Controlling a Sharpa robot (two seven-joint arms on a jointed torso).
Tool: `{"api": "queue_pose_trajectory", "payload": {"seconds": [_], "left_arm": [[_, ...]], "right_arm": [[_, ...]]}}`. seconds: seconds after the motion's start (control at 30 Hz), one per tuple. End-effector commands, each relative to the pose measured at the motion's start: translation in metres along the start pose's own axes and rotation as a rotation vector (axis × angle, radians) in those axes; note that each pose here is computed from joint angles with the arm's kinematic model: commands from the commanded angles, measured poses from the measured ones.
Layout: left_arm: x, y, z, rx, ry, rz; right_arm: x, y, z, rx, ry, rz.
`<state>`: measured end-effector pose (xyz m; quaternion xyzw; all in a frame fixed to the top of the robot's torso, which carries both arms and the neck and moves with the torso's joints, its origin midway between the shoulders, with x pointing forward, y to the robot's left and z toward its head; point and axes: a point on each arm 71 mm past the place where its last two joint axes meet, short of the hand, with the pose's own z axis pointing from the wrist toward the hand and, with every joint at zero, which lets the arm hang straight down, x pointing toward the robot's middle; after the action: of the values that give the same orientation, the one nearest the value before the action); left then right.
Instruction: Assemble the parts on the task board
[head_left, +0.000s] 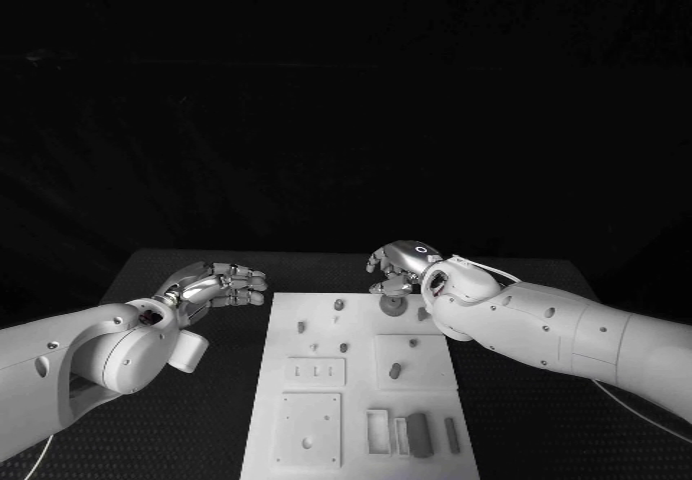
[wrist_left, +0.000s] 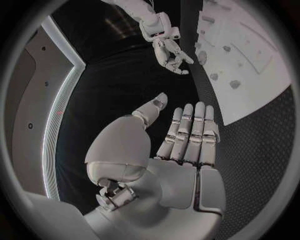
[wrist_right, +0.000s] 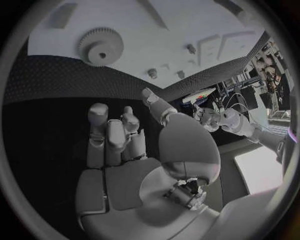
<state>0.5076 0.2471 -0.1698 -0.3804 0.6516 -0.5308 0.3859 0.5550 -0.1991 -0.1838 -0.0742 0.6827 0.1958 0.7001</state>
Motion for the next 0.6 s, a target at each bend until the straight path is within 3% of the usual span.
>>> {"api": "queue_pose_trajectory", "payload": {"seconds": [0.03, 0.2, 0.6], "left_arm": [[0.0019, -0.0036, -0.001, 0.035, 0.006, -0.01], [0.0056, -0.0046, -0.0019, 0.045, 0.019, -0.014], [0.0035, -0.003, -0.0012, 0.034, 0.015, -0.012]], "right_arm": [[0.001, -0.001, -0.006, -0.062, 0.084, 0.013], [0.002, -0.014, -0.01, -0.035, 0.121, 0.005], [0.009, -0.028, -0.006, 0.025, 0.152, -0.022]]}}
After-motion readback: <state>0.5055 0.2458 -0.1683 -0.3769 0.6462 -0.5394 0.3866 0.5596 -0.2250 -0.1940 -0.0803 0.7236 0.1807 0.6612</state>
